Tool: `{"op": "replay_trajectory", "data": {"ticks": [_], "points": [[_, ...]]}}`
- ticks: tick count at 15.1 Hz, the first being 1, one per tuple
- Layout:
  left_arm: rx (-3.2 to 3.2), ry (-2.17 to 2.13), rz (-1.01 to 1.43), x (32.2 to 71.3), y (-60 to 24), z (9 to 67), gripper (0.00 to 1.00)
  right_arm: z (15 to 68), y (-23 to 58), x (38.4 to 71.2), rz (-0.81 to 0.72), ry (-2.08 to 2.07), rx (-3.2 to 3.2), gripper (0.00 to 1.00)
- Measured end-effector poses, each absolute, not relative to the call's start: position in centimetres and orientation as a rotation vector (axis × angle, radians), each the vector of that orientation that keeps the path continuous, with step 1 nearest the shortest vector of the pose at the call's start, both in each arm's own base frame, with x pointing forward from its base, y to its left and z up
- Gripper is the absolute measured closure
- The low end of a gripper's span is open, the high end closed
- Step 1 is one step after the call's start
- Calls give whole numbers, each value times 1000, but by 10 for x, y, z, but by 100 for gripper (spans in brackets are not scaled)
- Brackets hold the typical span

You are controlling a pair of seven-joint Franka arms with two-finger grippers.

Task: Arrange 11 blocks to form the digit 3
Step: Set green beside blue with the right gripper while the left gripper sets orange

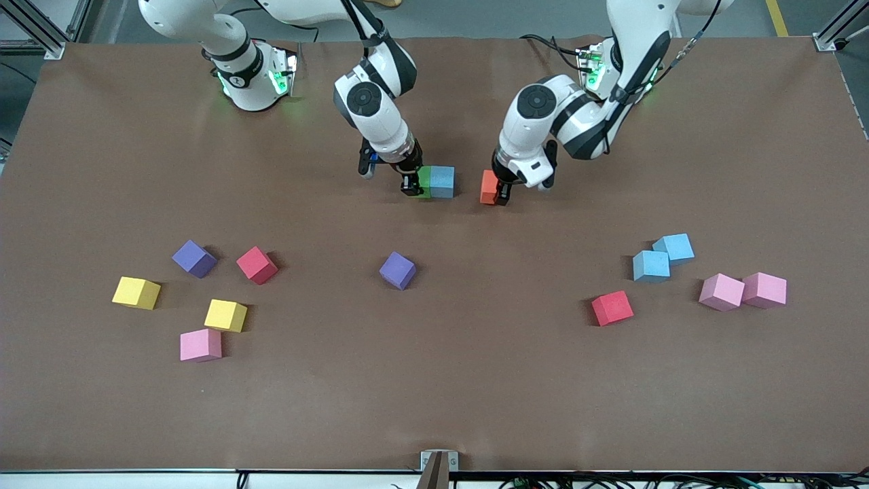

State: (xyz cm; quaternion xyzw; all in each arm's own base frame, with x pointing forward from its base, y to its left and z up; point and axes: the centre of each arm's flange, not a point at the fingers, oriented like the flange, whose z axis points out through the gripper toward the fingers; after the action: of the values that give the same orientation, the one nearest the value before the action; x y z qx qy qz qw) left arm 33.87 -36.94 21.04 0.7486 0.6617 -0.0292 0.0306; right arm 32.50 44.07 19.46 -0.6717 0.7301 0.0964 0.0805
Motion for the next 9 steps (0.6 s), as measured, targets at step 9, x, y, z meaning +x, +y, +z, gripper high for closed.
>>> {"op": "replay_trajectory", "data": {"ticks": [9], "points": [[2140,2211,-139,325,-403,207,39,164,438,321,294,2245,-2044,0]]}}
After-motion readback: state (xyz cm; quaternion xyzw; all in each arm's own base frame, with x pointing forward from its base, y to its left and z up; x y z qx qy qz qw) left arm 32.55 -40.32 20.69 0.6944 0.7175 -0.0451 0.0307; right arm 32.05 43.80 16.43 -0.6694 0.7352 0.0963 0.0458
